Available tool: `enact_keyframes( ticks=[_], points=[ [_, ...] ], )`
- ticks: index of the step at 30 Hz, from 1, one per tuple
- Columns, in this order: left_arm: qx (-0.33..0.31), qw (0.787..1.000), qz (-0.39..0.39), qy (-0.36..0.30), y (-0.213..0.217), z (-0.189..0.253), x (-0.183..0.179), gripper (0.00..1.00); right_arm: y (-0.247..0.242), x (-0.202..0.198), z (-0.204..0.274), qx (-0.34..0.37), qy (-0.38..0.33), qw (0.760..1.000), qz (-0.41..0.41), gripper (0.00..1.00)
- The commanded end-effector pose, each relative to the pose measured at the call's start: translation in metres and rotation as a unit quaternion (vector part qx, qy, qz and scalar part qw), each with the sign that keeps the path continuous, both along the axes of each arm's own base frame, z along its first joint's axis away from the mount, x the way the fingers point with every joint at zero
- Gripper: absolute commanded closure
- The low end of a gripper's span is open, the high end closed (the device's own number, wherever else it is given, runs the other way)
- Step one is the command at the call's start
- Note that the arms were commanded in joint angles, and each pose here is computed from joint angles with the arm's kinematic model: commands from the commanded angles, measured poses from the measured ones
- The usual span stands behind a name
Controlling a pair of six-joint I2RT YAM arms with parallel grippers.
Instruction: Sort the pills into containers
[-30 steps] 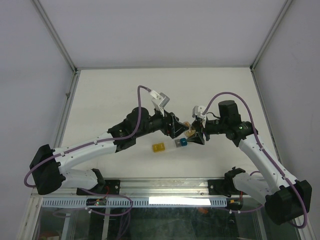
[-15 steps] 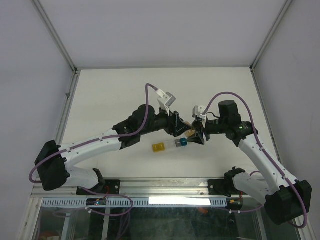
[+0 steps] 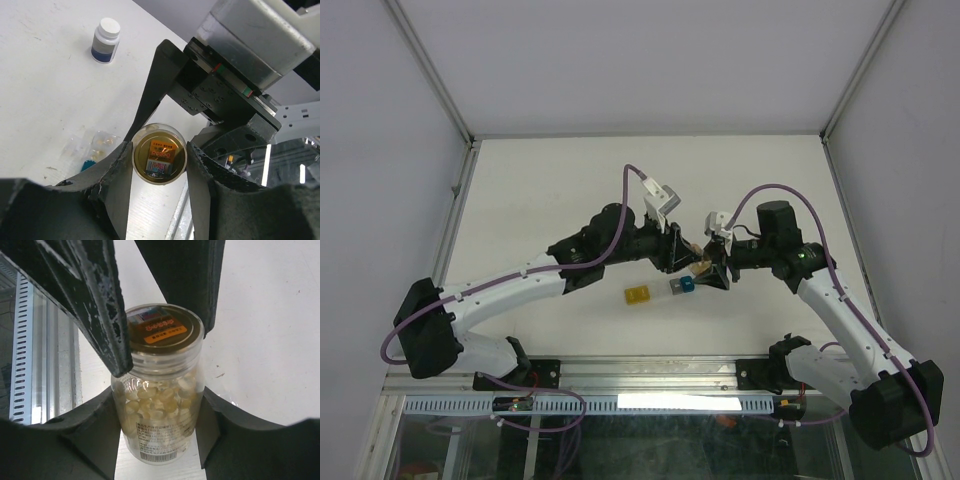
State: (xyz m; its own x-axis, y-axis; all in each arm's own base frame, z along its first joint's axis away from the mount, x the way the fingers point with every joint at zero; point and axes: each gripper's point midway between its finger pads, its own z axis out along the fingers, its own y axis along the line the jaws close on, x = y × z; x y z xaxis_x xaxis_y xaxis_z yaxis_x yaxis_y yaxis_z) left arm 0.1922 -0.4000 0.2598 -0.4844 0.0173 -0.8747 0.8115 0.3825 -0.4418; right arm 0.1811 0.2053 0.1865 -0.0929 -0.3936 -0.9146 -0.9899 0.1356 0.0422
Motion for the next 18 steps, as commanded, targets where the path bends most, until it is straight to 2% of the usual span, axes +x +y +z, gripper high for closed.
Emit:
enact_keyframes(
  ticks=[1,3,6,10,12,16,18],
  points=[
    [0.007,0.995,-0.088,-0.049,-0.009,0.012,-0.019,0.71,0.006,0.008,0.028,0.029,-0.041,0.999,0.007,1.0],
    [0.014,0.985,-0.144,-0.094,-0.008,0.009,-0.029,0.74,0.006,0.008,0.028,0.029,-0.04,0.999,0.007,1.0],
    [0.027,0.95,-0.245,-0.191,-0.001,-0.001,-0.05,0.72,0.006,0.008,0.028,0.03,-0.041,0.999,0.008,1.0],
    [0.031,0.874,-0.342,-0.345,0.01,-0.014,-0.064,0.62,0.006,0.007,0.029,0.032,-0.04,0.999,0.008,1.0],
    [0.024,0.848,-0.367,-0.382,0.012,-0.016,-0.061,0.57,0.006,0.007,0.029,0.032,-0.04,0.999,0.009,1.0],
    [0.016,0.846,-0.369,-0.383,0.011,-0.006,-0.042,0.52,0.006,0.007,0.029,0.033,-0.04,0.999,0.008,1.0],
    [0.022,0.852,-0.357,-0.384,0.01,-0.003,-0.035,0.46,0.006,0.007,0.029,0.033,-0.04,0.999,0.008,1.0]
  ],
)
